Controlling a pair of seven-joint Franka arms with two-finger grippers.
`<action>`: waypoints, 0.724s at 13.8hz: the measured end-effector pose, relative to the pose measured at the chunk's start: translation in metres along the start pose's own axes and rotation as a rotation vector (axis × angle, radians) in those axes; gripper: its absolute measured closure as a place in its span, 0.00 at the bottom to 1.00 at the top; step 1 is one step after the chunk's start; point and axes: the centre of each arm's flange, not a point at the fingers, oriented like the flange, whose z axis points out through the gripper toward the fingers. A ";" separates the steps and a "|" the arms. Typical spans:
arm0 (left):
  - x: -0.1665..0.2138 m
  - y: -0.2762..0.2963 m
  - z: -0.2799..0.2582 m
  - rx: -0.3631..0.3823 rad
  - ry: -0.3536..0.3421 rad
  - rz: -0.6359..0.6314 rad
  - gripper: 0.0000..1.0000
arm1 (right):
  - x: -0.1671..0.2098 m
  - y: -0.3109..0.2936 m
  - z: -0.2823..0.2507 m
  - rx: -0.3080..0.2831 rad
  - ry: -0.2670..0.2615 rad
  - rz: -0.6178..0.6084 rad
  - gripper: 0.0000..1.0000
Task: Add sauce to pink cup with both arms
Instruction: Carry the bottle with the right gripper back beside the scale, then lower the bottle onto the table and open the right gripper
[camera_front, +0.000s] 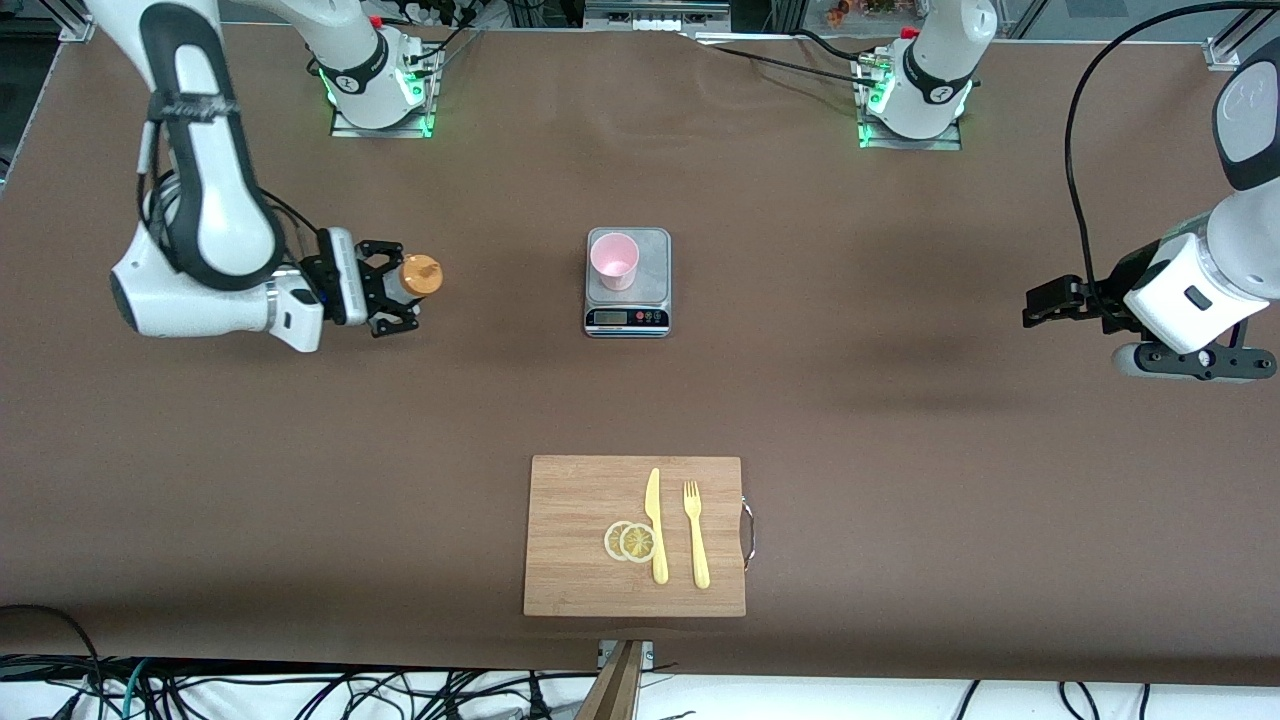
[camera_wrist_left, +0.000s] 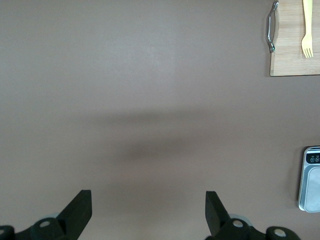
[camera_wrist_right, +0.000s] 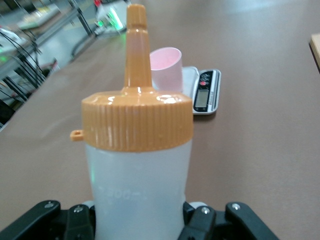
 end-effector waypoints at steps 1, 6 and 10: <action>0.000 0.000 0.000 0.000 0.000 0.000 0.00 | -0.022 -0.003 -0.001 0.012 0.048 -0.018 0.74; 0.000 0.000 0.000 0.000 0.000 0.000 0.00 | -0.111 -0.008 0.000 0.028 0.241 -0.120 0.74; 0.000 0.000 0.000 0.000 0.000 0.000 0.00 | -0.154 0.018 0.006 0.018 0.386 -0.240 0.74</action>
